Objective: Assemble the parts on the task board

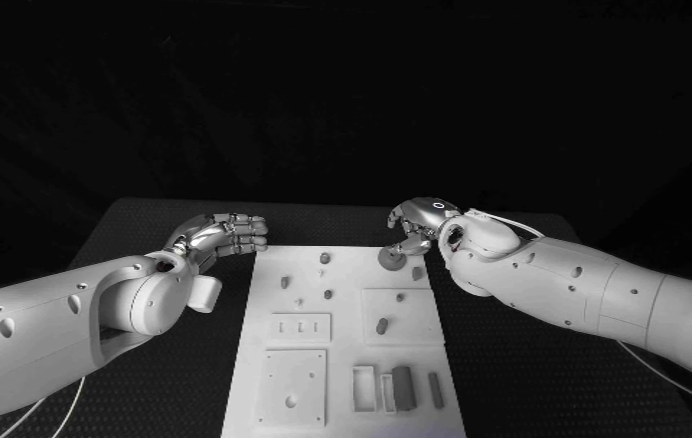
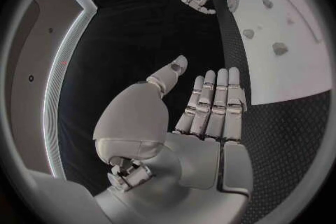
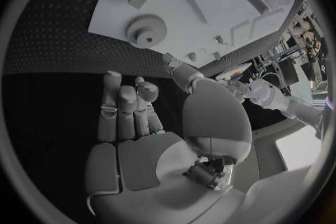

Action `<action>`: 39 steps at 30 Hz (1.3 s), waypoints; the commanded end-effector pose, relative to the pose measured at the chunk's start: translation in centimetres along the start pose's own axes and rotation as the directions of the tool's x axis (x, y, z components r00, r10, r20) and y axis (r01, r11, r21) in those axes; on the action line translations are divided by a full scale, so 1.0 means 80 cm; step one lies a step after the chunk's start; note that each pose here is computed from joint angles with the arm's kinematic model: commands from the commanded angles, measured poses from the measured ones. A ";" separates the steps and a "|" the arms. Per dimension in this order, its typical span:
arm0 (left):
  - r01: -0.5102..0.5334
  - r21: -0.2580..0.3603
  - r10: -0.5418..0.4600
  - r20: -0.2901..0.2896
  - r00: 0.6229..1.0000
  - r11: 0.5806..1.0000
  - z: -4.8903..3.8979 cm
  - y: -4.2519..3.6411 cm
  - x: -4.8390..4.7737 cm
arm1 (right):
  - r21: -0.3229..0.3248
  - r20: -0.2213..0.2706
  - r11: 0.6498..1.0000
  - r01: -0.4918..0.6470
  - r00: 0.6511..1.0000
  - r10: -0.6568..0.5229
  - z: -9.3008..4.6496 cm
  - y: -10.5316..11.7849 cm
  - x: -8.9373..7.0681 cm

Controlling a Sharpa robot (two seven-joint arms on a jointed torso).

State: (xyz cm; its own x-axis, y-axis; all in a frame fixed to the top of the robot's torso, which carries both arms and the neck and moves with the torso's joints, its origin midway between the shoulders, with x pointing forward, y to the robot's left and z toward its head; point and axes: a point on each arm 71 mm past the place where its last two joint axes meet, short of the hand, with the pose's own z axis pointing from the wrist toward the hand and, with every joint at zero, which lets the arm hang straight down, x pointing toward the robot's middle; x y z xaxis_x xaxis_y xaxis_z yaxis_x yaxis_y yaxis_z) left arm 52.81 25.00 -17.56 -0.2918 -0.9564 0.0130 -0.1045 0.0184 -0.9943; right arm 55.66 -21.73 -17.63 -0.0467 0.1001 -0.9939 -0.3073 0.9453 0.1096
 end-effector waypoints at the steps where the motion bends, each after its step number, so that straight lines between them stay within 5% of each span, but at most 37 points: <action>1: 0.010 0.017 -0.010 -0.023 1.000 1.000 0.001 -0.0024 0.004 | -0.018 -0.055 1.000 0.006 0.998 -0.007 -0.001 -0.001 0.010; 39: 0.008 0.011 -0.008 -0.018 1.000 1.000 0.002 -0.0015 0.001 | -0.010 -0.094 1.000 0.017 0.995 -0.017 -0.004 -0.012 0.043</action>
State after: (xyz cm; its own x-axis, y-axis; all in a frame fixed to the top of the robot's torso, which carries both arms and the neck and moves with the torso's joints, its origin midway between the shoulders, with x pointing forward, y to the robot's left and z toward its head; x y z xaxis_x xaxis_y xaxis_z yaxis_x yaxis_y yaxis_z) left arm 52.97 25.14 -17.60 -0.2909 -0.9567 0.0121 -0.1049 0.0193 -0.9943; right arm 55.54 -22.42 -21.02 -0.1235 0.0677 -0.9900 -0.3050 0.9468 0.1028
